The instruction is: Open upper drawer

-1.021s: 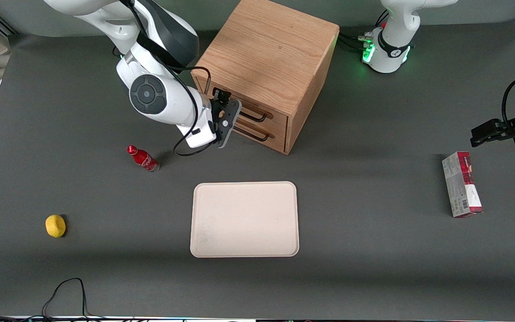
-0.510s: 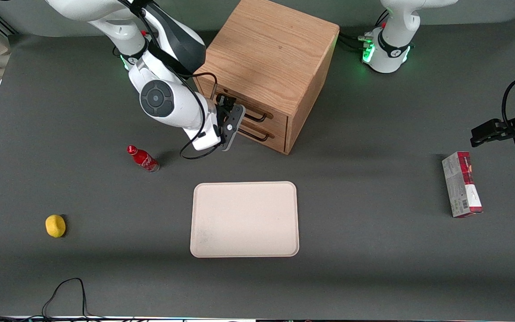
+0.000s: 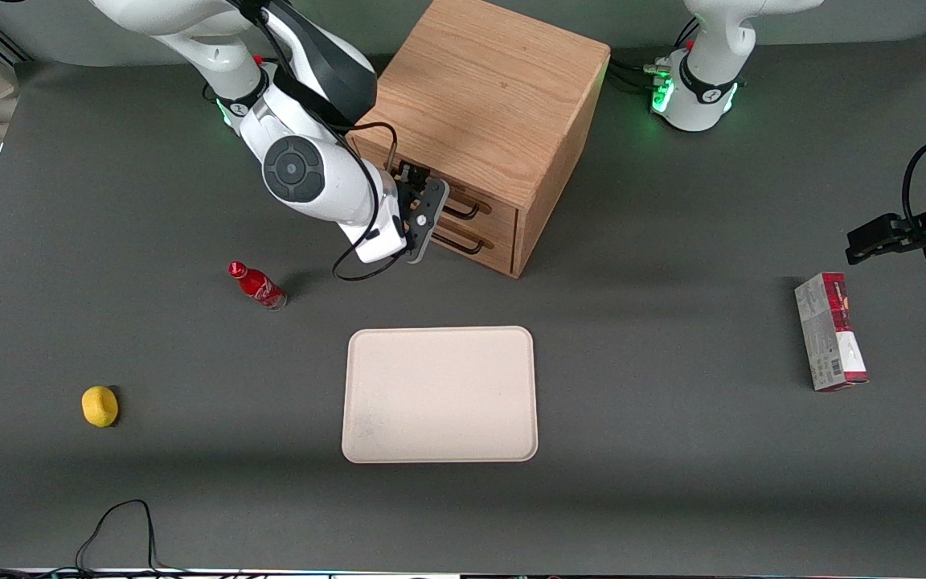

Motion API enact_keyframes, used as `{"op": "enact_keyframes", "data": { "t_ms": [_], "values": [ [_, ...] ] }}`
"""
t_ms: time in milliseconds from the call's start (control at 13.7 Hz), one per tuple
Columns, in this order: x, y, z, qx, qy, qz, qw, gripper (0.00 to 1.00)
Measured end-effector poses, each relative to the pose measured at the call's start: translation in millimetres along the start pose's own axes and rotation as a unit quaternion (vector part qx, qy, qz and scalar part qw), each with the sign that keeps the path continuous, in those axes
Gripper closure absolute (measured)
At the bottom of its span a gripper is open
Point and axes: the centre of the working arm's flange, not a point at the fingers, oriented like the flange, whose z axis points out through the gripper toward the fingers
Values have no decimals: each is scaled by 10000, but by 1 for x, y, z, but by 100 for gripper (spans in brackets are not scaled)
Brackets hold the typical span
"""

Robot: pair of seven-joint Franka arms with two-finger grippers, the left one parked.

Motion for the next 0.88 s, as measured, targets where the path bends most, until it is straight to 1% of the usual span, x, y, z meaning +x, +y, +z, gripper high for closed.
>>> {"op": "enact_keyframes", "data": {
  "t_ms": [510,656,729,875],
  "values": [
    [0,9,10,-99,-42,-81,9999,0],
    [1,13,8,-227,-42,-130,9996,0],
    [1,22,7,-364,-36,-153,9992,0],
    [0,45,8,-537,-38,-172,9984,0]
  ]
}}
